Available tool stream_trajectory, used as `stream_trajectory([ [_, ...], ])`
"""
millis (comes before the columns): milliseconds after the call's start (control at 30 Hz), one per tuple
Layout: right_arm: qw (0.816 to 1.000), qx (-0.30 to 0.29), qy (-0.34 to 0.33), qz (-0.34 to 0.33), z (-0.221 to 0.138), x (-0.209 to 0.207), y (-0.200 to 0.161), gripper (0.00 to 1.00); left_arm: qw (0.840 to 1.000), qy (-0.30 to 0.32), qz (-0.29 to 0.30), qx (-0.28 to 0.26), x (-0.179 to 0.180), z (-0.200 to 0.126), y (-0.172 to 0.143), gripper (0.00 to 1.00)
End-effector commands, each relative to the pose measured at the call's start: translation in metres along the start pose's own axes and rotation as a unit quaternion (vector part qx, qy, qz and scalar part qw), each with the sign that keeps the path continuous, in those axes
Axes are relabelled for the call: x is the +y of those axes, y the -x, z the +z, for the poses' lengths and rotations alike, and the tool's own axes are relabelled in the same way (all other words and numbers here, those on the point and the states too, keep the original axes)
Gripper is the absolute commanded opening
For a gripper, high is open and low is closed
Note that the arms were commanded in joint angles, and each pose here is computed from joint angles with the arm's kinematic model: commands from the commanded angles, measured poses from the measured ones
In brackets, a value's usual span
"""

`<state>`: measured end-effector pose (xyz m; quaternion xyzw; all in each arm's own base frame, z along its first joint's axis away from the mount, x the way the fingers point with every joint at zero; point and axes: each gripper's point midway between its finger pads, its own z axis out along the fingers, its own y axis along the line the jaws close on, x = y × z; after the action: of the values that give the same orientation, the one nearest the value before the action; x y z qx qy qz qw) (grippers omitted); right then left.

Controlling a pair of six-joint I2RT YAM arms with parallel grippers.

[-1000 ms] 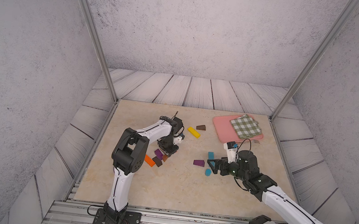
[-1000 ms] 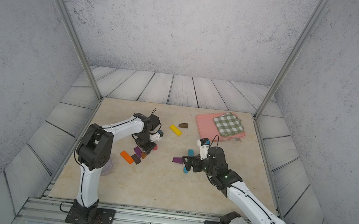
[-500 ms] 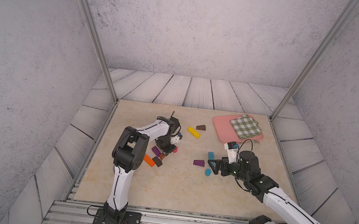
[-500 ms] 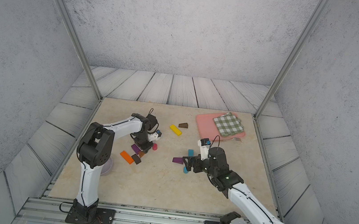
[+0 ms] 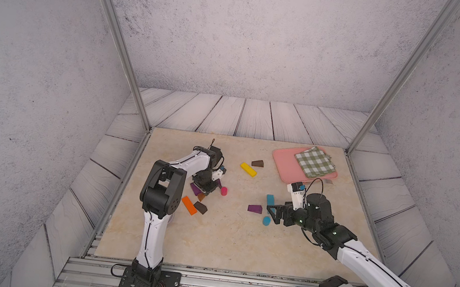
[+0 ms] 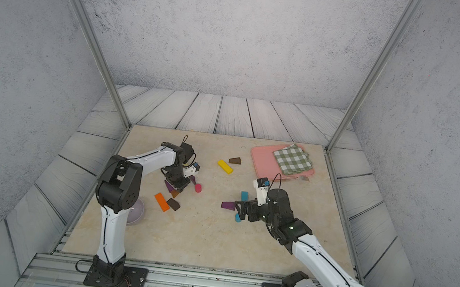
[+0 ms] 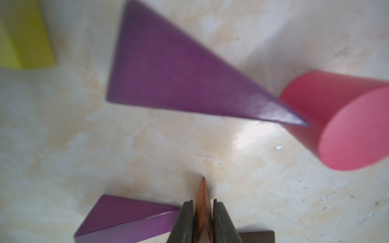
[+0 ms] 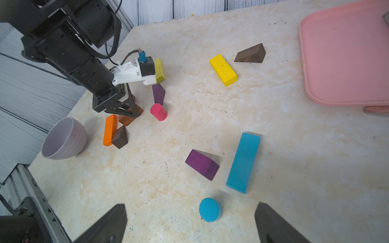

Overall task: Assemble a small pinwheel with building blocks
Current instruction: Adjust the building block at the center of the board, then assemble the building block at the center of the board.

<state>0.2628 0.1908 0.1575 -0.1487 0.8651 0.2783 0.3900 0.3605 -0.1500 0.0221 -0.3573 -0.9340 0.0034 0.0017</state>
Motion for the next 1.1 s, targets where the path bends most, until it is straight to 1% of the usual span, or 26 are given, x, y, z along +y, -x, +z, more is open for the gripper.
stream_trajectory([
  [0,1.0,-0.009,-0.004,-0.008,-0.003,0.0,0.006,0.99,0.999,0.013,0.027,-0.011,-0.005,-0.014,-0.008,0.0],
  [67,1.0,-0.005,-0.002,-0.006,-0.001,0.0,0.005,0.99,0.999,0.014,0.031,-0.011,-0.006,-0.016,-0.01,0.0],
  [133,1.0,-0.004,0.0,-0.006,0.0,0.001,0.004,0.99,0.999,0.002,0.034,-0.023,-0.011,-0.021,-0.004,0.0],
  [300,1.0,-0.001,-0.007,-0.006,0.001,-0.003,0.002,0.99,0.996,-0.02,0.077,-0.039,-0.033,-0.018,0.007,0.0],
  [367,1.0,-0.001,-0.008,-0.004,0.002,-0.004,0.0,0.99,0.995,-0.028,0.087,-0.037,-0.038,-0.014,0.007,0.0],
  [633,1.0,0.003,-0.011,-0.003,0.003,-0.006,-0.003,0.99,0.994,-0.029,0.101,-0.027,-0.037,0.0,0.008,0.0],
  [800,1.0,0.002,-0.014,-0.003,0.002,-0.007,-0.003,0.99,0.994,-0.02,0.104,-0.011,-0.035,0.008,0.002,0.0],
  [900,1.0,0.003,-0.015,-0.004,0.002,-0.007,-0.003,0.99,0.994,-0.012,0.104,-0.005,-0.034,0.012,0.004,0.0],
  [1067,1.0,0.004,-0.015,-0.003,0.002,-0.008,-0.005,0.99,0.994,-0.018,0.108,0.0,-0.041,0.014,0.007,0.0],
])
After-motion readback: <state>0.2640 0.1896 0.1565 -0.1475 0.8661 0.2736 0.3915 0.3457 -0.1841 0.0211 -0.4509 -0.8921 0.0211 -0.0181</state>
